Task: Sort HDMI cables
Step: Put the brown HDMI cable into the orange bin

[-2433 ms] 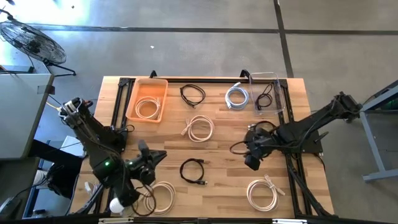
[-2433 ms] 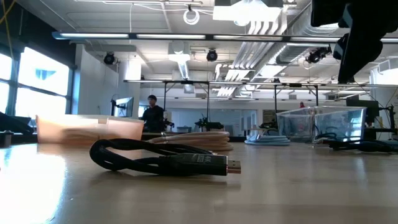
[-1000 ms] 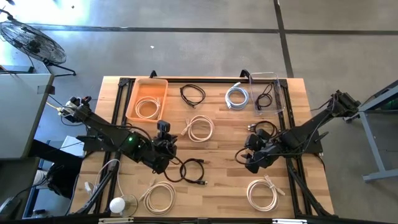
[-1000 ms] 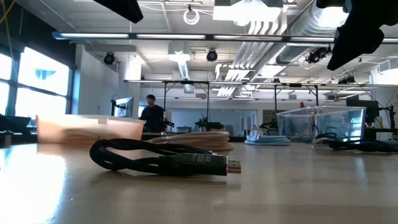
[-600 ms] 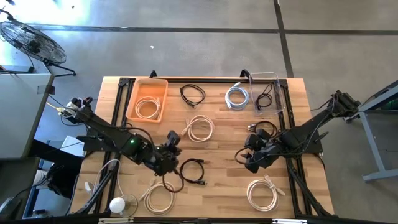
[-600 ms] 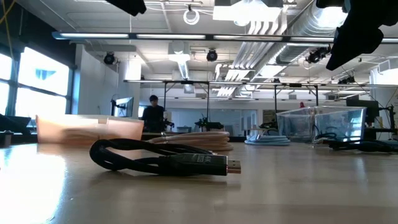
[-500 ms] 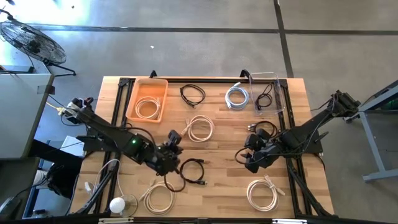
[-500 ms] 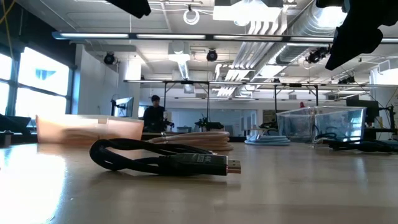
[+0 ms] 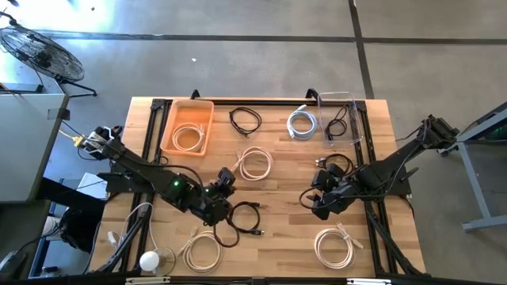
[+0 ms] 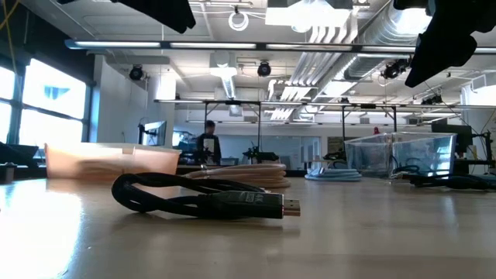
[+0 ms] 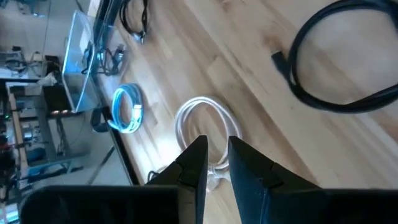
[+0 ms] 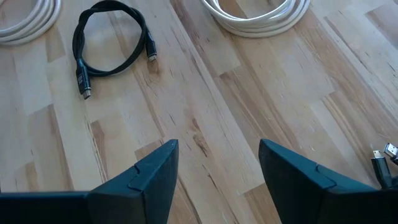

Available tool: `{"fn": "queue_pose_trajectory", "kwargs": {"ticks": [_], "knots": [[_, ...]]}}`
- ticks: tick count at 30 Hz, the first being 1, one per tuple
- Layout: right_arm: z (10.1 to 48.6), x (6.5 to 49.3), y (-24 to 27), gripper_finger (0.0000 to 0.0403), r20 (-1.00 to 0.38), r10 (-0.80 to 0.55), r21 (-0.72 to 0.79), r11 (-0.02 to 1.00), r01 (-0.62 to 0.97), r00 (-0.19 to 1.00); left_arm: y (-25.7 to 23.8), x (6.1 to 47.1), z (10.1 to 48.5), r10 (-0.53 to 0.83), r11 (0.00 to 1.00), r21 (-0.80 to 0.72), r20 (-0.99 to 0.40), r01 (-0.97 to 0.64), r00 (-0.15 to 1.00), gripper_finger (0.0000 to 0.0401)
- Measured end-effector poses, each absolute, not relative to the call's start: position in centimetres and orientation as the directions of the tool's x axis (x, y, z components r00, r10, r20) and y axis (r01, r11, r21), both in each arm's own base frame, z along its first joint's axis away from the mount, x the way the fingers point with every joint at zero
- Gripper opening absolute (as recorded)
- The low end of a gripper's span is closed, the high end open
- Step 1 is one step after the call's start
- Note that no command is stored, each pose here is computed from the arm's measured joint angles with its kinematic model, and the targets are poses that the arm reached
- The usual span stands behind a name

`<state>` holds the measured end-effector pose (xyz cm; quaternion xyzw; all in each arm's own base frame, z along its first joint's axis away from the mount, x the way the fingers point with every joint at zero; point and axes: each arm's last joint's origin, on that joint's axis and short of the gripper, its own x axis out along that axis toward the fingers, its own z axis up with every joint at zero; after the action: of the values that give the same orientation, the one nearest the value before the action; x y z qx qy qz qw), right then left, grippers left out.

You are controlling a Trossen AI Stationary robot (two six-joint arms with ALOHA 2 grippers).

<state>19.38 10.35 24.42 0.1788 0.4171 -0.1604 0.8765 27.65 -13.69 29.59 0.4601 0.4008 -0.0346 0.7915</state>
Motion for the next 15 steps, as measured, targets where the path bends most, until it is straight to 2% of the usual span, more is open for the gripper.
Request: {"fn": "queue_pose_trajectory", "kwargs": {"ticks": [15], "knots": [[24.45,19.4,10.29,0.0215,-0.779,-0.153,0.166,0.884,0.436,0.607,-13.77,27.57,29.49,0.282,0.583,0.675,-0.69,0.452,0.666,0.006]]}}
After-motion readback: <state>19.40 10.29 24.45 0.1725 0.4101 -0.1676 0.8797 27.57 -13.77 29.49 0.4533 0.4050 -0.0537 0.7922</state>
